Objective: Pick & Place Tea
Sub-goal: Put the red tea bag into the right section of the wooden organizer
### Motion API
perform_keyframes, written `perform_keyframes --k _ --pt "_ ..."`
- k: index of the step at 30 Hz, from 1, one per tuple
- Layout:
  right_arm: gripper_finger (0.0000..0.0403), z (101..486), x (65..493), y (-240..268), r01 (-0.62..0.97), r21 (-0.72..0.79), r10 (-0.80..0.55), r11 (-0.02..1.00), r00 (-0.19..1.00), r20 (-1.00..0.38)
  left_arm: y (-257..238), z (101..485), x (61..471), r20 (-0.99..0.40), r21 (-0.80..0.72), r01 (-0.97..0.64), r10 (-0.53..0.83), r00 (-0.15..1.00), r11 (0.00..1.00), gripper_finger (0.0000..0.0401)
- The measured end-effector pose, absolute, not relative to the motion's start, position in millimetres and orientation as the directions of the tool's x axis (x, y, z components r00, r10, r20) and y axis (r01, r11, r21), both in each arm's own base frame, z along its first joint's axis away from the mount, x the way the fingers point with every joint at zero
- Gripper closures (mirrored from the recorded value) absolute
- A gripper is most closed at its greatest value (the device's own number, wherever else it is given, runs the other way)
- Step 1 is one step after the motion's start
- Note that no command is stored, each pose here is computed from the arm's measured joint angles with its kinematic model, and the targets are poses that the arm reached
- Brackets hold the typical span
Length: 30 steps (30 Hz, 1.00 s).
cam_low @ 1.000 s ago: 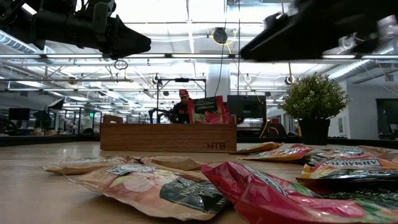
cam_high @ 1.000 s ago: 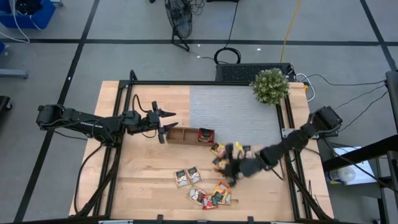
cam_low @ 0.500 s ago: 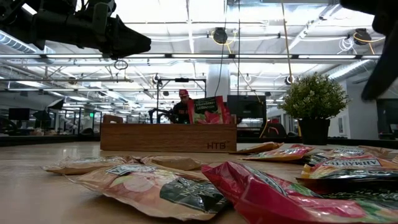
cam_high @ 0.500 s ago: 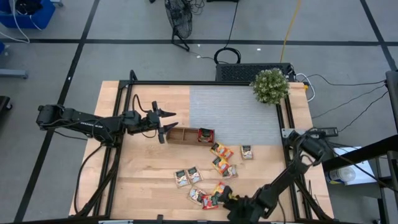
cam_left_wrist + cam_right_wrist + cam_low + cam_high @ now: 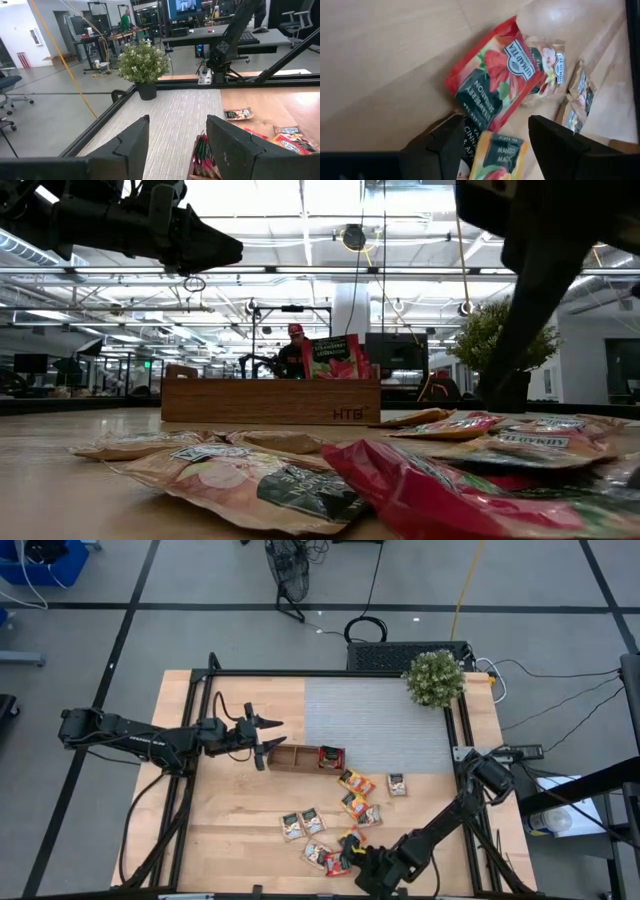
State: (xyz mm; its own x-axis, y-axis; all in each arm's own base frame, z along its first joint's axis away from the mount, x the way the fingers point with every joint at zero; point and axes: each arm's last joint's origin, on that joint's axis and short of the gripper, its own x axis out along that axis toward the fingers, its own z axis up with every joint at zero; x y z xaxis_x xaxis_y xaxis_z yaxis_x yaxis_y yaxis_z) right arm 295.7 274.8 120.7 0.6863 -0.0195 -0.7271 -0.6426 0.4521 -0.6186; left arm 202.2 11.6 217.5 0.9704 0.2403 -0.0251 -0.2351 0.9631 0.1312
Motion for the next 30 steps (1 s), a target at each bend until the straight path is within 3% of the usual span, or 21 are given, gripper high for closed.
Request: perform_keyframes --k 17,30 --pt "0.0200 126 294 289 -0.628 -0.704 0.036 0.333 0.754 -0.656 12 218 202 -0.025 0.131 -0.235 0.240 0.970 0.963 0.0201" --pt "0.0200 131 310 281 -0.589 -0.732 0.046 0.342 0.789 -0.613 12 218 202 -0.025 0.131 -0.235 0.240 0.970 0.963 0.0201"
